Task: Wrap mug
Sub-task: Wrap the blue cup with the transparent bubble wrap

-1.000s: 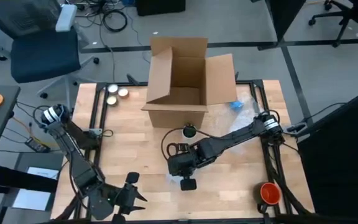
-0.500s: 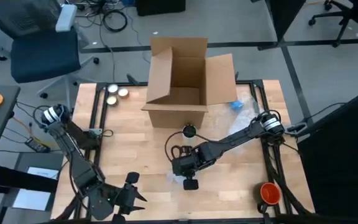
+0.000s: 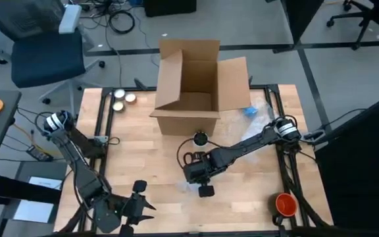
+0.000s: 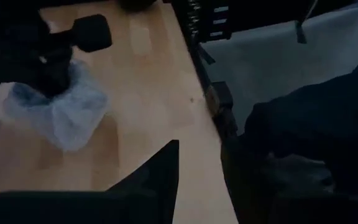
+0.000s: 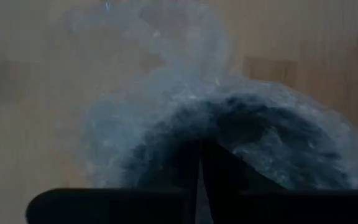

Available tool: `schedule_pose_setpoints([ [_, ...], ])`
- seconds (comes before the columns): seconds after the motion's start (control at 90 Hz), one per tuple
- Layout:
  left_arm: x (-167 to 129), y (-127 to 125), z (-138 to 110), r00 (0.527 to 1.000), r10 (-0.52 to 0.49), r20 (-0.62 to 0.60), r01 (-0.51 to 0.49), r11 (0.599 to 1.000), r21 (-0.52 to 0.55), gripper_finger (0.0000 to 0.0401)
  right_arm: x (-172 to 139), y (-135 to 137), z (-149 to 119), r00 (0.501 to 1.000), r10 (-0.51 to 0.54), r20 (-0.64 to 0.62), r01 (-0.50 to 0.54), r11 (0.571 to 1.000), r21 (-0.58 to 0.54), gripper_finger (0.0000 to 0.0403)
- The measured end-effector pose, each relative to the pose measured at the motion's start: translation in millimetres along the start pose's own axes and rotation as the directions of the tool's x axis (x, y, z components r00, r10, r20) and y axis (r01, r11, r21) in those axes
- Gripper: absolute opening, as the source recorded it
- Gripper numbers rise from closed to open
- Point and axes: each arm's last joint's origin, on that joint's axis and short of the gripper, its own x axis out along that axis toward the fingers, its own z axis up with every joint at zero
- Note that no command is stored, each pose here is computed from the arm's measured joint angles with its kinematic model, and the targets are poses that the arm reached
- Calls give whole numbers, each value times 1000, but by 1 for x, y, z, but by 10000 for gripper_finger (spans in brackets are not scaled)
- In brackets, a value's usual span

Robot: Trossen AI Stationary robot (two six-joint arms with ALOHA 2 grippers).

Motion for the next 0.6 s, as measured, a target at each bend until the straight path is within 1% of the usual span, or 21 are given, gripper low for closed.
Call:
schedule_pose_setpoints([
  [0.078,0,1,-1,1000,27,-3,-27,1000,-8,105,0,0,0,1000,8,-5,-8,1000,1,0],
  [0.167,0,3,-3,999,52,-7,-52,999,-4,105,-8,1,3,999,17,-27,-17,1000,1,0],
  [0.256,0,4,-4,998,60,-17,-61,998,-11,105,-22,4,9,999,14,-52,-15,1000,-4,0],
  [0.356,0,4,-4,998,63,-19,-63,998,-12,105,-46,8,16,998,5,-57,-5,1000,-15,0],
  [0.411,0,4,-4,998,64,-18,-65,998,-12,105,-59,10,19,999,-19,-50,19,1000,-20,0],
  [0.478,0,4,-4,998,66,-18,-66,998,-13,105,-71,11,18,995,-72,-69,71,997,-8,0],
  [0.6,0,4,-4,998,66,-17,-66,998,-12,105,-81,9,19,985,-159,-62,161,987,23,0],
])
